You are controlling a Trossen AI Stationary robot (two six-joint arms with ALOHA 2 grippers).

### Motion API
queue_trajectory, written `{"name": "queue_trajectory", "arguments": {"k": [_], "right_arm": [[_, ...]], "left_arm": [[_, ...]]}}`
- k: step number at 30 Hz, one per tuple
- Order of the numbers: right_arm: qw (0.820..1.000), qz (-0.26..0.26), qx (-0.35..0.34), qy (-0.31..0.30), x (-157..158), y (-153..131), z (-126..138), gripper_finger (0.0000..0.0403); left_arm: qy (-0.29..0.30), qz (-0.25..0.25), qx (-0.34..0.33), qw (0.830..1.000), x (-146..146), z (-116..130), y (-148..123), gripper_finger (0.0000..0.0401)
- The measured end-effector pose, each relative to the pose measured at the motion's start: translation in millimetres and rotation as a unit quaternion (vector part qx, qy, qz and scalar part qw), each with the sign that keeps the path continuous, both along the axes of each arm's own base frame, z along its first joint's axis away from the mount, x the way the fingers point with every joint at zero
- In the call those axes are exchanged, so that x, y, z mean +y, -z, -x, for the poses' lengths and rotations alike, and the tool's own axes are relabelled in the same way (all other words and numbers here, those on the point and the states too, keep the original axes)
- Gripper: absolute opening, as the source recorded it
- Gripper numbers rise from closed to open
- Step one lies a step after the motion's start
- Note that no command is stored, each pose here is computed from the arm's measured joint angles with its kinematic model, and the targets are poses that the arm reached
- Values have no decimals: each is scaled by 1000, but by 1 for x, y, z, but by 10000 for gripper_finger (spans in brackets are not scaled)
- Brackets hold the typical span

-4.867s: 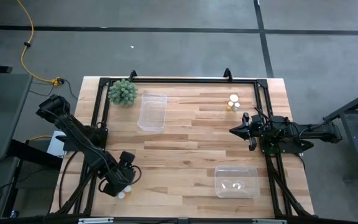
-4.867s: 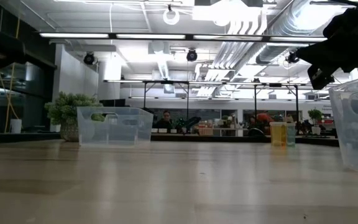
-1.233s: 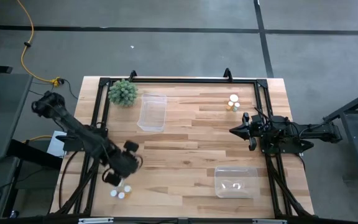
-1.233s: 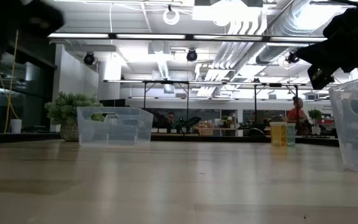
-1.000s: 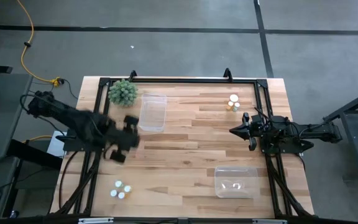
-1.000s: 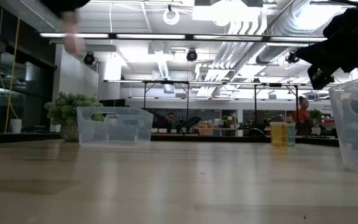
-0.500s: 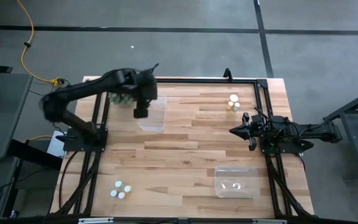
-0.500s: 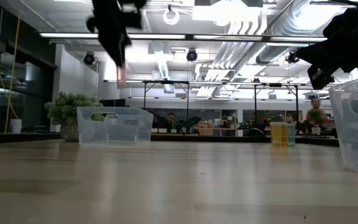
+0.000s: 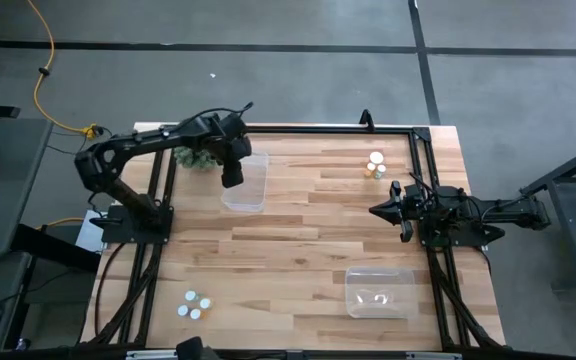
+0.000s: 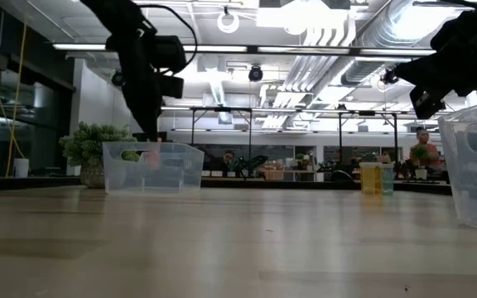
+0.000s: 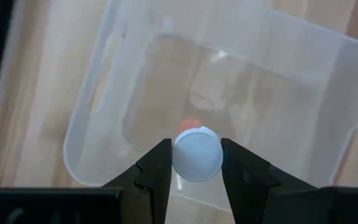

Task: Pick and place medicine bottles into bin by pill shape (circle, oval)
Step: Put the pink tablet bottle into the top transparent bin

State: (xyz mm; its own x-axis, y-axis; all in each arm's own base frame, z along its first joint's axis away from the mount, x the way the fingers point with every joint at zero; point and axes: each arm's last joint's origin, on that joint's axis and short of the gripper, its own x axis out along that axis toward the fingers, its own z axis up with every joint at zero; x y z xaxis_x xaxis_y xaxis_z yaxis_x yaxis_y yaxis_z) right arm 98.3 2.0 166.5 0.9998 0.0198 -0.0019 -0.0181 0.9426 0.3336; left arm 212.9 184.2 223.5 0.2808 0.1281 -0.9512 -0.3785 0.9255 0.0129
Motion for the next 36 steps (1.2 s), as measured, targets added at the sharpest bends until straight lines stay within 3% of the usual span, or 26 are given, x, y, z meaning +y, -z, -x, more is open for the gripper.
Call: {"name": "queue_trajectory", "arguments": {"k": [13, 30, 36], "right_arm": [[1000, 0, 0, 0, 0, 0, 0, 0], [1000, 0, 0, 0, 0, 0, 0, 0], [1000, 0, 0, 0, 0, 0, 0, 0]], "left_arm": [[13, -28, 28, 999, 5, -2, 28, 113], [19, -32, 37, 999, 5, -2, 30, 114], [10, -28, 35, 999, 5, -2, 30, 151]]}}
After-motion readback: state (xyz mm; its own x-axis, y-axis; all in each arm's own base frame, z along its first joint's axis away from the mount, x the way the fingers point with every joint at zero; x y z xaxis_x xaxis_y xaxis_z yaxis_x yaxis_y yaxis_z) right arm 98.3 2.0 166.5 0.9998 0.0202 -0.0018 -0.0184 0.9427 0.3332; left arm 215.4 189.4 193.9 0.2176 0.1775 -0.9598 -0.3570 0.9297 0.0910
